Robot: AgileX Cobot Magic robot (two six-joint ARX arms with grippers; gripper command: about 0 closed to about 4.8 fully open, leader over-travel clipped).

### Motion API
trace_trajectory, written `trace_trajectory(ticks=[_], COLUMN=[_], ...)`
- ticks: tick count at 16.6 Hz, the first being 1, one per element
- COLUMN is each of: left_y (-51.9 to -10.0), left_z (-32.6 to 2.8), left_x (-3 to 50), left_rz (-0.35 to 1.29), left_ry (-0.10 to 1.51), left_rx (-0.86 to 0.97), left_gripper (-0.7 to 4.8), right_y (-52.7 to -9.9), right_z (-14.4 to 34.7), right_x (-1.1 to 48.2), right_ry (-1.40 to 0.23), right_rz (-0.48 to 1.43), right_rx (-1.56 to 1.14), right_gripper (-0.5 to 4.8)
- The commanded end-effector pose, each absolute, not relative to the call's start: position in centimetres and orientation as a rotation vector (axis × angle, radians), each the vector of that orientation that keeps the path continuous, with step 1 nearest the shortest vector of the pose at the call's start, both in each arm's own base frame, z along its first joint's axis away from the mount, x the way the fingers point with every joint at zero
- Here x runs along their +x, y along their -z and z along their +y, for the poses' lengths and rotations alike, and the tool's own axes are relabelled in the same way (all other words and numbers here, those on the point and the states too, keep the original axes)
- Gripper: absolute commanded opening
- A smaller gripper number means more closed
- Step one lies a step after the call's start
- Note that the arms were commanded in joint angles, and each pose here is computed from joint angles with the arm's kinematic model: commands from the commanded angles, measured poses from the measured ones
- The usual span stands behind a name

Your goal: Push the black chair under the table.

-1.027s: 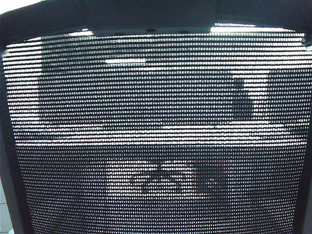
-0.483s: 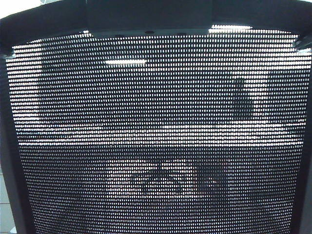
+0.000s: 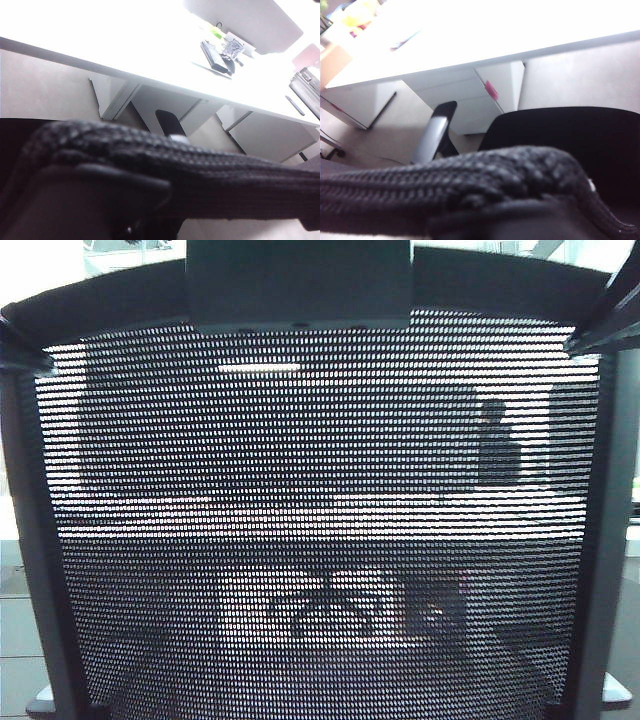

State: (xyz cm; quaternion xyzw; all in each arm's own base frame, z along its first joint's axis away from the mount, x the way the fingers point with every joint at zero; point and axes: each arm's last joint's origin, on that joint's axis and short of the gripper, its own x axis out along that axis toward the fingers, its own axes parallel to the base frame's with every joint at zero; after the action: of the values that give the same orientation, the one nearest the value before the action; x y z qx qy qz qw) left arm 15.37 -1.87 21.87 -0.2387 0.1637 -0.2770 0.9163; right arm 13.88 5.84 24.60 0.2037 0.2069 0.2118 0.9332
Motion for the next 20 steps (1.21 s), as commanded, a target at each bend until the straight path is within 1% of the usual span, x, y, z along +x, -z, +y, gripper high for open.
trace_trajectory(ticks=[1, 5, 9, 13, 20], left_y=[-22.0, -21.5, -21.1, -20.6, -21.9], left_z=[-1.6, -1.6, -1.5, -1.5, -1.5], left_x=[16.8, 18.3, 19.7, 21.1, 24.6], left_rz=[0.263, 0.252, 0.208, 0.196, 0.180], left_ry=[0.503, 0.502, 0.487, 0.471, 0.477], left_rx=[-0.472, -0.470, -0.459, -0.458, -0.428], left_gripper=[-0.06, -0.06, -0.06, -0.06, -0.06], right_y=[-25.3, -24.7, -23.9, -24.3, -24.3], right_z=[5.1, 4.7, 5.4, 5.8, 6.0], right_x=[15.3, 17.2, 19.7, 21.3, 23.0], right_ry=[-0.361, -0.365, -0.394, -0.397, -0.395], right_rz=[0.326, 0.326, 0.298, 0.281, 0.218], right_rx=[0.407, 0.422, 0.430, 0.425, 0.427], right_gripper=[-0.06, -0.06, -0.06, -0.06, -0.06])
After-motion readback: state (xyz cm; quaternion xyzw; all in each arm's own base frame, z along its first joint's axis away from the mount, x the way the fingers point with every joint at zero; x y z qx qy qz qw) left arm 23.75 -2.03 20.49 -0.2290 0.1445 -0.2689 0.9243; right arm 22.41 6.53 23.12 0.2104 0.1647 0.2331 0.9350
